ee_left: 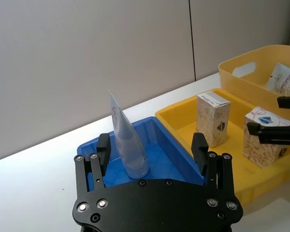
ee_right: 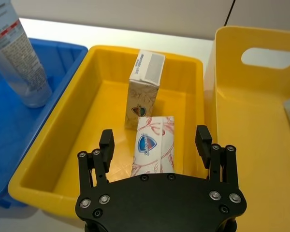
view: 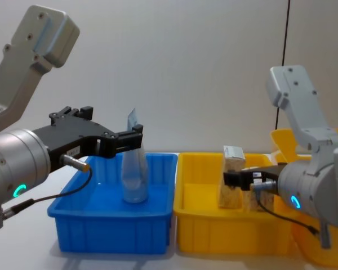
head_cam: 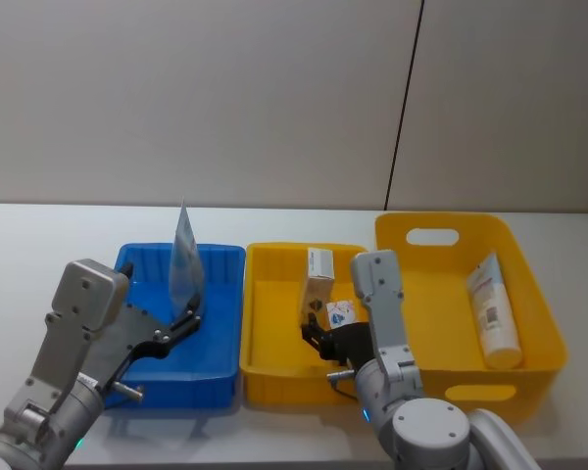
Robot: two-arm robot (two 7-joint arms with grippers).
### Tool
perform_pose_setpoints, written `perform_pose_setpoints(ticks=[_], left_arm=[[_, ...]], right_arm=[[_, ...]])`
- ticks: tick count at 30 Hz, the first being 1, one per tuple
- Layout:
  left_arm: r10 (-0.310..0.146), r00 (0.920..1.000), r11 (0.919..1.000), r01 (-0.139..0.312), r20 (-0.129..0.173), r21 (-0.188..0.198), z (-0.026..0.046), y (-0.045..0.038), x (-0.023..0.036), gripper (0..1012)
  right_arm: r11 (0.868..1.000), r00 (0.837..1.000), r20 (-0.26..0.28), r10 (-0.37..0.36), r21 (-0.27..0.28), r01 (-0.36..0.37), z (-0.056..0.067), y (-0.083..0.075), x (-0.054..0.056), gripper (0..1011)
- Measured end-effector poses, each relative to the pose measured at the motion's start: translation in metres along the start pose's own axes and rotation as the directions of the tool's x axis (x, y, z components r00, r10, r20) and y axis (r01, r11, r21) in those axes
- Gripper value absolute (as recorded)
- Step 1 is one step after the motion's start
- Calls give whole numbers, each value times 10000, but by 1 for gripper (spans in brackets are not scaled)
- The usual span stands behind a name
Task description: Bimanual collaborative sorting of washing and personal care products
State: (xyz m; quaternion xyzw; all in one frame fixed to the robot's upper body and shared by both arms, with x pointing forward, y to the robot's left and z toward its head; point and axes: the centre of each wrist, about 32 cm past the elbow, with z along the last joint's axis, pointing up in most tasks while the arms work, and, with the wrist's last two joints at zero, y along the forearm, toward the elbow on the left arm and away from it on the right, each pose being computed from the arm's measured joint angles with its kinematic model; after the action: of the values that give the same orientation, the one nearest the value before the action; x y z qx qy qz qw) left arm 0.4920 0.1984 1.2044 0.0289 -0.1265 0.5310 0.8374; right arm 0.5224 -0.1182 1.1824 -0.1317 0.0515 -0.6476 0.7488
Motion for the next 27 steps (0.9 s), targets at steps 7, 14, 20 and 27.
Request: perform_pose_setpoints(ticks=[7,14,20,27], left_arm=[[0,10000,10000,0,0,0,0,0,0,1001],[0,10000,10000,0,0,0,0,0,0,1001],[0,10000,10000,0,1,0,0,0,0,1001],[0,10000,10000,0,0,-1,0,0,0,1001]], right_arm=[[9987,9999,-119,-113,505,119,28,-8,9,1003],[9951,9996,-228,-164,974,186,92,-34,29,1003],[9919,9996,-274,-64,1270,99,143,-64,34,1003],[9912,9996,-279,40,1326,-3,164,-84,27,1003]])
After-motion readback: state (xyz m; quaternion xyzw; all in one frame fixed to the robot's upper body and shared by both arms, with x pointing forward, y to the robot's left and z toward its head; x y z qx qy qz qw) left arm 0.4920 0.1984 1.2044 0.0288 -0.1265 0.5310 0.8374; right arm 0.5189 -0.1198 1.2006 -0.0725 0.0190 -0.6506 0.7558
